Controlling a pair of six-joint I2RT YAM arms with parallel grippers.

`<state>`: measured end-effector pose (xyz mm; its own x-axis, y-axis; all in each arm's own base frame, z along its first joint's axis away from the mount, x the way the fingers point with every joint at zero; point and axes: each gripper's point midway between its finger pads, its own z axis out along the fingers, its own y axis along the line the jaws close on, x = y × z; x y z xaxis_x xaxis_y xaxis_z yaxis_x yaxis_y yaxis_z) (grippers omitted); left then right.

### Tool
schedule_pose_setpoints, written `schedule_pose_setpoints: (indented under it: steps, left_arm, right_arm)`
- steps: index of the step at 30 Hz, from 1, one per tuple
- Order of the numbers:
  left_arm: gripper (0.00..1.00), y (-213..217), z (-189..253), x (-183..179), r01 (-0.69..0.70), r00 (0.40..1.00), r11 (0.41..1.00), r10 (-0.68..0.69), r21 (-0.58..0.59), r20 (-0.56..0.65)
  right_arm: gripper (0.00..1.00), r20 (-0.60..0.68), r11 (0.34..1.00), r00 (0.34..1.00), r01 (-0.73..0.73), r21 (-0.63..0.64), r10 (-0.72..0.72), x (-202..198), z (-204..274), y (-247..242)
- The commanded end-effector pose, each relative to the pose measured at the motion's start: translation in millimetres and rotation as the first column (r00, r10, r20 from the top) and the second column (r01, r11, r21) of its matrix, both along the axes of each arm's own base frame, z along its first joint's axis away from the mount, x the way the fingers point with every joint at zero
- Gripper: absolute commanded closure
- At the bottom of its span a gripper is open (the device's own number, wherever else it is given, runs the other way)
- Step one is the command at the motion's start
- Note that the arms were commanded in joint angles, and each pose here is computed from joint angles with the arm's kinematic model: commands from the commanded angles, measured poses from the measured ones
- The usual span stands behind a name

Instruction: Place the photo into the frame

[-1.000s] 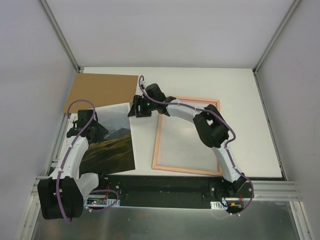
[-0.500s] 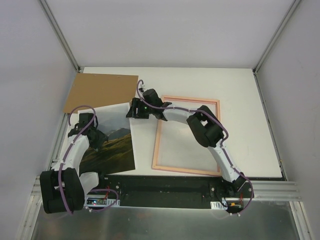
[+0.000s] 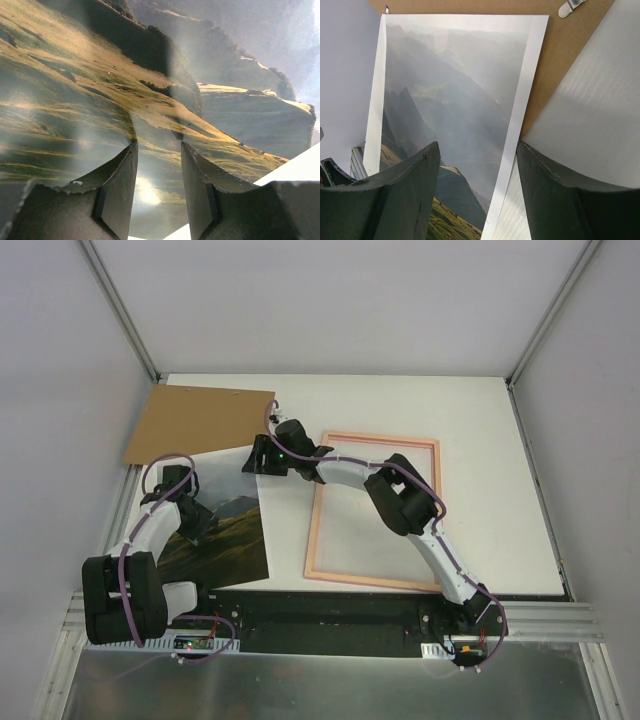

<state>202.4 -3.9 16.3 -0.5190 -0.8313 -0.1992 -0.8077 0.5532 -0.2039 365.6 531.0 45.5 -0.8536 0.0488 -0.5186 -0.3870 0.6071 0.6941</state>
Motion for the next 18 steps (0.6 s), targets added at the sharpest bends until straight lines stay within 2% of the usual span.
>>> schedule_pose_setpoints:
  steps: [1, 14, 16, 18]
  left_arm:
    - [0.61, 3.1, -7.8, -4.0, -0.023, 0.999, 1.0, 0.023, 0.001, -0.03]
    - [0.62, -1.7, -18.0, -5.2, -0.017, 0.999, 1.0, 0.015, -0.027, -0.045]
    - [0.62, -2.0, -18.3, -5.4, -0.014, 0.999, 1.0, 0.013, -0.026, -0.045]
    - [0.62, -1.5, -17.3, -4.8, -0.012, 0.999, 1.0, 0.011, -0.025, -0.039]
  right_arm:
    - [0.35, -0.064, 1.0, 0.998, 0.013, -0.002, -0.013, -9.9, -18.1, 0.9]
    - [0.36, -0.162, 0.974, 0.983, -0.044, 0.221, 0.081, -35.7, 18.5, 13.1]
    - [0.38, -0.156, 0.972, 0.984, -0.046, 0.229, 0.083, -37.8, 25.4, 11.1]
    - [0.44, -0.152, 0.973, 0.985, -0.046, 0.225, 0.082, -40.0, 27.6, 7.6]
